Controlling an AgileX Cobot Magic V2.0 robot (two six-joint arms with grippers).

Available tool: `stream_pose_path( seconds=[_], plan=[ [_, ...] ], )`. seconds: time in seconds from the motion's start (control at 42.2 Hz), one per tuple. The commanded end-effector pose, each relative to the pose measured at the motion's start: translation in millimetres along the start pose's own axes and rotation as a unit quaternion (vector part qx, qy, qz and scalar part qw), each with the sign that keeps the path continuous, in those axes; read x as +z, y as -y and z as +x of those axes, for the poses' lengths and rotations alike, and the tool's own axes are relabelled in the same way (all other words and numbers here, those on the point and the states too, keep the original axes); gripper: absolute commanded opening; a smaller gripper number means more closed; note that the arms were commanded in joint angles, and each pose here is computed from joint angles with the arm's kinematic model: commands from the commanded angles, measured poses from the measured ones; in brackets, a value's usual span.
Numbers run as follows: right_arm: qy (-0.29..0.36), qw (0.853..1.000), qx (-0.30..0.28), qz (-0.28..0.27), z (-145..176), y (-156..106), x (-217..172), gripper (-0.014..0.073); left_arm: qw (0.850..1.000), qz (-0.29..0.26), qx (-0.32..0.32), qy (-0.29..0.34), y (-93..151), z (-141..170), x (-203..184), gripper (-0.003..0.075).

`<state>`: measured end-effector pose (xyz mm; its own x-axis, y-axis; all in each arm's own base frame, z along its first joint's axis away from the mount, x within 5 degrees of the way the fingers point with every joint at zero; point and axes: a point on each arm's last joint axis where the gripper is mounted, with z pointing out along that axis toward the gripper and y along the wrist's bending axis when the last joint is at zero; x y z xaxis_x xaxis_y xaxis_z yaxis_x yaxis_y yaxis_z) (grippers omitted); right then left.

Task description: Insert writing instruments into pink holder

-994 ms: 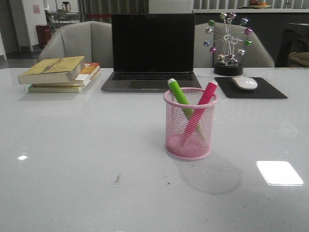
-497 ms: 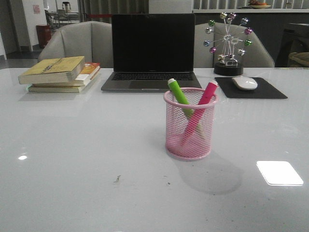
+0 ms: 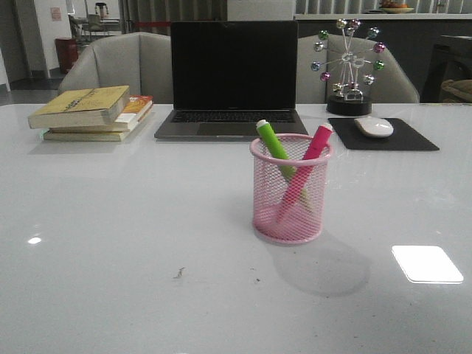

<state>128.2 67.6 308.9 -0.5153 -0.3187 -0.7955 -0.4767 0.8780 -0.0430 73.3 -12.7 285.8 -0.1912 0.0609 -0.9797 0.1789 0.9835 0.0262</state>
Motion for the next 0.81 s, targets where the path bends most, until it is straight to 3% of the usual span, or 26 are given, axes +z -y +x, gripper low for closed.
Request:
stream_pose_path(
  seconds=[0.0, 0.142, 0.331, 0.781],
  plan=[
    [0.047, 0.999, -0.009, 0.006, -13.2, 1.4, -6.2, 0.0058, 0.993, -0.038, -0.020, 0.108, -4.3, 11.2, -7.9, 0.0093],
    [0.047, 0.999, -0.009, 0.006, -13.2, 1.4, -6.2, 0.0058, 0.986, -0.074, -0.039, 0.145, -6.8, 45.9, -10.5, 0.0093],
    [0.047, 0.999, -0.009, 0.006, -13.2, 1.4, -6.2, 0.0058, 0.978, -0.080, -0.042, 0.185, -6.8, 71.9, -7.4, 0.0093],
    [0.047, 0.999, -0.009, 0.006, -13.2, 1.4, -6.2, 0.0058, 0.982, -0.053, -0.042, 0.177, -3.9, 72.2, -6.5, 0.0093]
  ],
)
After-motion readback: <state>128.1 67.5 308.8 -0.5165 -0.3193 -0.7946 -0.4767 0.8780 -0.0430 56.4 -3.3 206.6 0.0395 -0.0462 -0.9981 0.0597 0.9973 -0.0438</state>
